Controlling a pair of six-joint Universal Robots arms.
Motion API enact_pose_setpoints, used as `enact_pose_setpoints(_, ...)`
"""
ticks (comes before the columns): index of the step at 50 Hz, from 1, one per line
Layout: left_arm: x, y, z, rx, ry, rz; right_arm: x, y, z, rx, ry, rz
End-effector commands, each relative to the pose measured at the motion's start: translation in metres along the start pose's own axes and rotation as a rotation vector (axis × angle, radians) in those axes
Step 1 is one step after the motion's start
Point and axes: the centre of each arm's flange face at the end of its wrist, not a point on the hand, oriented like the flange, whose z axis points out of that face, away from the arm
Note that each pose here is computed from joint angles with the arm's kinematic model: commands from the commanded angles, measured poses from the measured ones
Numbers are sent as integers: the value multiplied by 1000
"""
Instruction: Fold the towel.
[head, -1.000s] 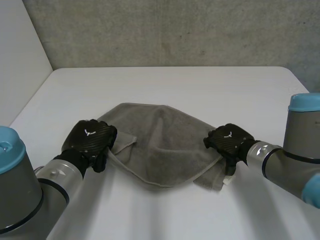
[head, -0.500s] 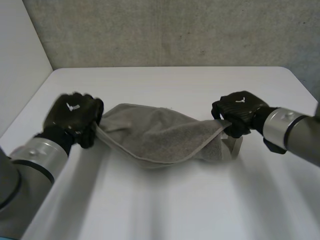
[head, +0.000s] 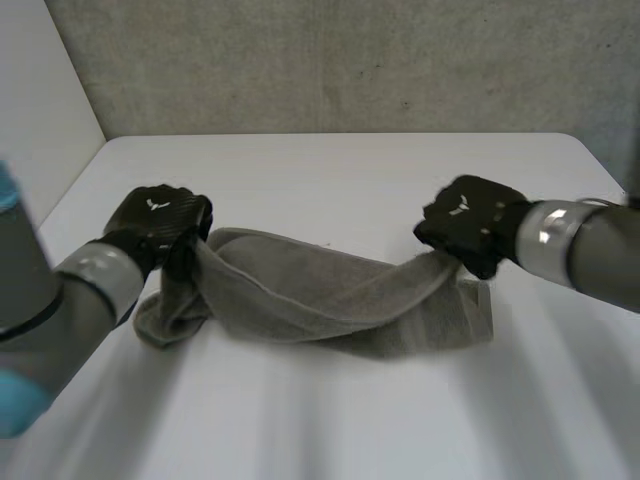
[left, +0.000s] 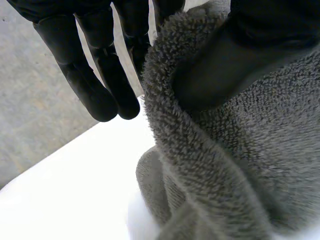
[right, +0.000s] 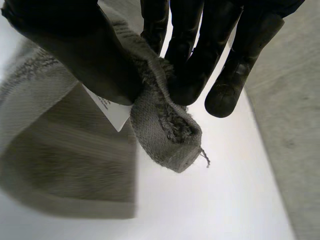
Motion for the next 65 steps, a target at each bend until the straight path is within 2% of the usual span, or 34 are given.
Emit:
enact_pose_setpoints(1, -27, -77, 42, 248, -98, 3, 73, -61, 28, 173, 495, -117)
enact_pose_setpoints(2, -27, -77, 42, 249, -99, 2, 73, -61, 28, 174, 497, -117)
enact_pose_setpoints(4, -46, -137, 38, 451, -180, -29, 114, -103, 8, 377, 749, -146)
enact_pose_setpoints(5, -47, -137, 38, 452, -181, -29, 115, -103, 8, 378, 750, -146)
enact_pose_setpoints(7, -63, -185, 29, 669, -228, -79, 140, -128, -14, 564, 915, -132)
enact_pose_setpoints(8, -63, -185, 29, 670, -228, -79, 140, -129, -14, 565, 916, -132)
enact_pose_setpoints(9, -71, -204, 22, 765, -247, -98, 149, -141, -29, 654, 970, -117)
enact_pose_setpoints(10, -72, -204, 22, 766, -248, -98, 149, -141, -29, 655, 970, -117)
enact_pose_setpoints(11, -77, -219, 13, 840, -258, -118, 153, -149, -40, 722, 989, -106)
enact_pose_setpoints(13, -79, -226, 8, 879, -257, -129, 154, -149, -43, 743, 971, -100)
enact_pose_setpoints(15, -76, -215, 13, 838, -242, -135, 145, -141, -30, 710, 878, -79)
enact_pose_setpoints(18, -73, -203, 17, 791, -235, -138, 136, -137, -22, 674, 822, -70)
enact_pose_setpoints(20, -66, -170, 28, 681, -216, -144, 120, -122, -5, 586, 721, -46)
enact_pose_setpoints(21, -66, -170, 28, 681, -215, -144, 120, -122, -5, 585, 720, -45)
enact_pose_setpoints(23, -59, -130, 38, 559, -202, -149, 101, -103, 14, 498, 612, -15)
enact_pose_setpoints(24, -59, -130, 38, 558, -202, -149, 101, -103, 14, 498, 611, -15)
enact_pose_setpoints(26, -56, -91, 44, 441, -196, -156, 80, -82, 34, 410, 513, 12)
enact_pose_setpoints(29, -54, -70, 47, 376, -191, -161, 68, -71, 42, 370, 462, 26)
enact_pose_setpoints(31, -45, -28, 48, 248, -171, -172, 38, -47, 59, 299, 346, 50)
enact_pose_setpoints(32, -45, -28, 48, 248, -171, -172, 38, -47, 59, 299, 345, 51)
enact_pose_setpoints(34, -32, 13, 48, 118, -139, -170, 1, -17, 76, 217, 218, 79)
enact_pose_setpoints(35, -32, 14, 48, 117, -139, -170, 1, -17, 76, 217, 217, 79)
enact_pose_setpoints(37, -21, 47, 45, 5, -108, -145, -33, 12, 88, 130, 108, 102)
enact_pose_setpoints(42, -9, 79, 30, -108, -73, -86, -61, 35, 92, 47, 30, 108)
enact_pose_setpoints(48, -2, 88, 18, -150, -55, -52, -62, 38, 81, 28, 23, 144)
enact_pose_setpoints(51, -5, 73, 9, -102, -67, -46, -56, 32, 68, 47, 43, 186)
enact_pose_setpoints(61, -10, 49, -8, -20, -88, -39, -36, 32, 49, 62, 89, 550)
enact_pose_setpoints(65, -11, 48, -8, -17, -90, -39, -40, 36, 49, 49, 81, 597)
